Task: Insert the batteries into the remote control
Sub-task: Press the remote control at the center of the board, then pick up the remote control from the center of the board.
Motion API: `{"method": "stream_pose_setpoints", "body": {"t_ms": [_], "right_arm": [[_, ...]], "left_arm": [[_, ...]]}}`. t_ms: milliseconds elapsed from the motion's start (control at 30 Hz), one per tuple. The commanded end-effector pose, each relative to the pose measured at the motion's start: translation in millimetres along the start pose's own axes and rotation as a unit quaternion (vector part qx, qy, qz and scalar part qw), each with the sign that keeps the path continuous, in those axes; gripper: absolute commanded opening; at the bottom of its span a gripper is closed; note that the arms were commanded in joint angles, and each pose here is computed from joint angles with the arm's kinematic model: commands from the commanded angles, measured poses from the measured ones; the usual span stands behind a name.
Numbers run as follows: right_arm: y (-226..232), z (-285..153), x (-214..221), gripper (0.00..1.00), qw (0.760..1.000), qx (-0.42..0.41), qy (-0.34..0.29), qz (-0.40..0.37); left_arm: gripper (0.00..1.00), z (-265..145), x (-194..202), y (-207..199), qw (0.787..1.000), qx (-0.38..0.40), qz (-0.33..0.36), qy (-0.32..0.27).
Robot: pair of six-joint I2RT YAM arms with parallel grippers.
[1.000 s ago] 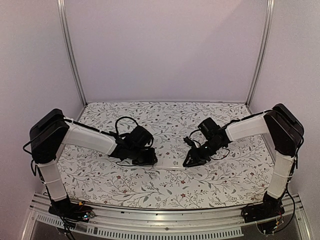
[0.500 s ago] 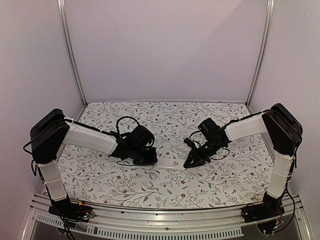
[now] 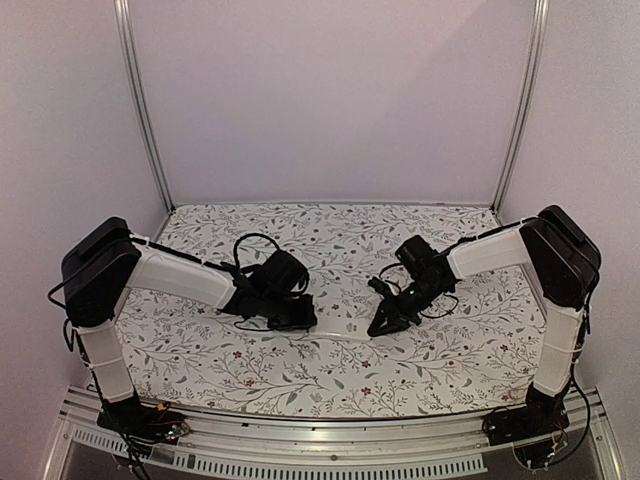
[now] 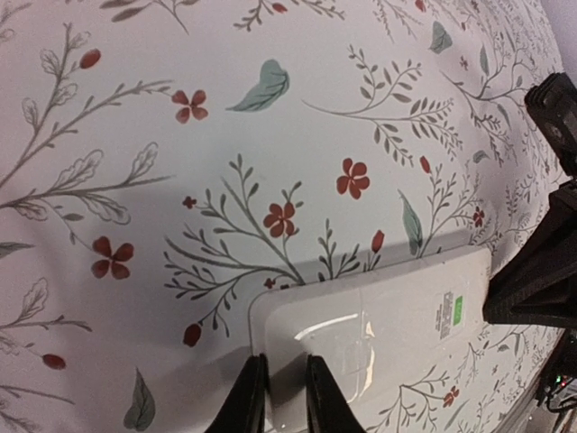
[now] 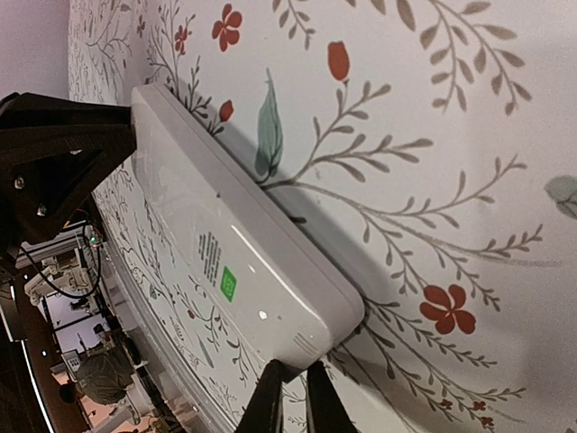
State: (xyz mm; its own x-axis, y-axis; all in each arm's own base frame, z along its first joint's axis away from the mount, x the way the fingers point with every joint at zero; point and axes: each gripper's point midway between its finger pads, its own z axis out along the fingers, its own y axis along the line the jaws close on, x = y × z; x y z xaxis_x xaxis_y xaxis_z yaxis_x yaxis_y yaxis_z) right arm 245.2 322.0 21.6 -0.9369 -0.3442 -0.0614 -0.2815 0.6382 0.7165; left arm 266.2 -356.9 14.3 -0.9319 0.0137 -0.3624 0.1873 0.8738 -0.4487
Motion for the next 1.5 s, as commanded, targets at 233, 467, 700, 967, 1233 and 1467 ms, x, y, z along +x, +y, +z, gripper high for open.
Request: {"method": "stream_pose_setpoints", "body": {"t_ms": [233,467,700,967,1233,1467], "right_arm": [[-13,-17,-28,0.2,0.998,0.009,-0.066,-0.023],[-22,-46,-44,0.39,0.994,0.013,-0.105,-0.011],[-24,-80,-48,0.54,0.99,0.015,-0.143,-0.015],[1,-123,-53,0.7,0.97,0.047,-0.221,-0.094],[12,-169,-49,0.75,0.933,0.082,-0.326,-0.13],[25,-202,-40,0.98,0.902,0.087,-0.401,-0.132]], "left_arm": [[0.23,-10,63,-6,0.991,0.05,0.055,0.114],[0.44,-23,43,-4,0.992,0.049,0.069,0.09],[0.82,-50,1,-11,0.988,0.041,0.147,0.01],[0.89,-30,-3,-24,0.944,0.013,0.32,0.075],[0.9,-11,1,-25,0.908,-0.007,0.401,0.118],[0.9,12,9,-17,0.89,-0.039,0.434,0.134]]}}
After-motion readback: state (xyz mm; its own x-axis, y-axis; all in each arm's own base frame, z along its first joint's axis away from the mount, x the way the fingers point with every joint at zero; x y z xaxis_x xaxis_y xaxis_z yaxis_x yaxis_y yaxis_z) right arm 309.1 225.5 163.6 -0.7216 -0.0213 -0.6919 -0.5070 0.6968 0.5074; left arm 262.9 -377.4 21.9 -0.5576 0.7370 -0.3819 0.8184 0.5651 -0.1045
